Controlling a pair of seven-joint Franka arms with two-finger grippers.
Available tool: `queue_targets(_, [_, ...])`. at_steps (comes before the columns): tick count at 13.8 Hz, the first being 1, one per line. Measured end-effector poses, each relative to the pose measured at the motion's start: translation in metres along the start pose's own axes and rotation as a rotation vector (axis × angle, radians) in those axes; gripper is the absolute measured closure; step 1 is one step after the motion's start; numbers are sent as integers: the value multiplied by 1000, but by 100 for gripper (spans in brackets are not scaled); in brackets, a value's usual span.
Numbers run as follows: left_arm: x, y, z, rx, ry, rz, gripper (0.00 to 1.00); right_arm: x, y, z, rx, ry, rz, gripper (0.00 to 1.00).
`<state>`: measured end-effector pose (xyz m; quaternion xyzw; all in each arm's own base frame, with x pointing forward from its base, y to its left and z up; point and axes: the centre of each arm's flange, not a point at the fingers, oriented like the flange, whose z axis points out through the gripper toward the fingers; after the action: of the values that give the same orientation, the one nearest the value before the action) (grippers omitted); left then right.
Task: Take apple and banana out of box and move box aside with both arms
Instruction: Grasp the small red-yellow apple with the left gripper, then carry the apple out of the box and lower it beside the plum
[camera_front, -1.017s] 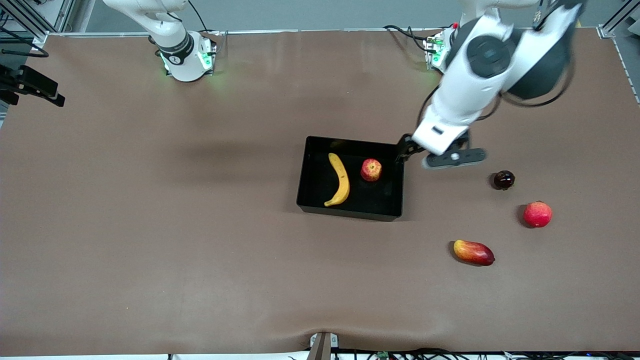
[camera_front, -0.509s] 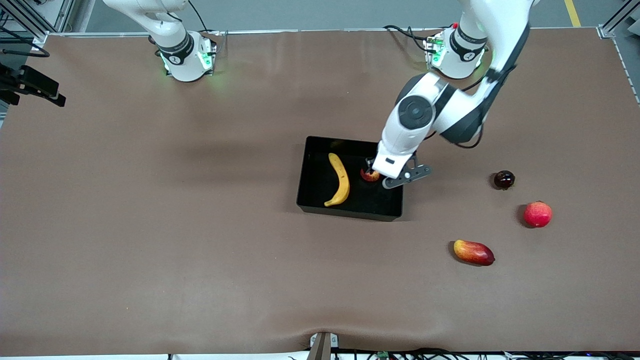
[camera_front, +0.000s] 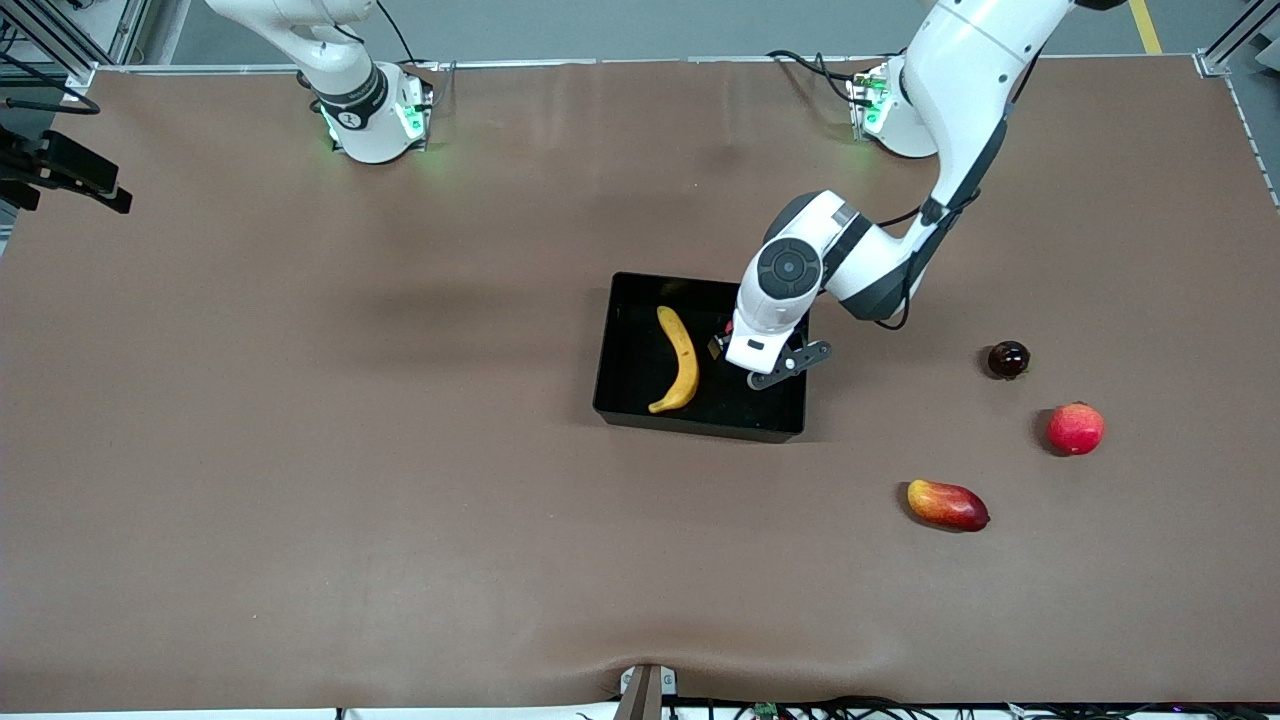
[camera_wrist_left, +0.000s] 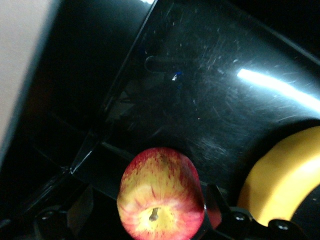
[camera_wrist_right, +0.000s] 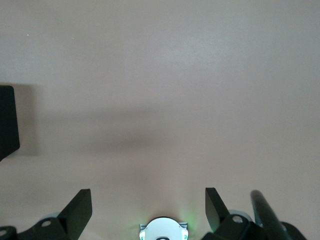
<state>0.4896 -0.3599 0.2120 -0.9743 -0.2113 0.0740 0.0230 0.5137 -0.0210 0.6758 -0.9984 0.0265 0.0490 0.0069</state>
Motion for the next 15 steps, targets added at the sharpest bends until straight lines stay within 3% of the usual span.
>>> queue_targets(2, [-5,3,15,9,-17,6,0,0,0,0,0,0,0,0])
queue_targets(5, [-7,6,20,7,-21,1,30,0,0,0,0,0,0,0])
queue_targets(9, [6,13,-22,-27,21,-12,30,0,0,0,0,0,0,0])
queue_targets(15, [57,-31,-172,24,95,-7,30,0,0,0,0,0,1,0])
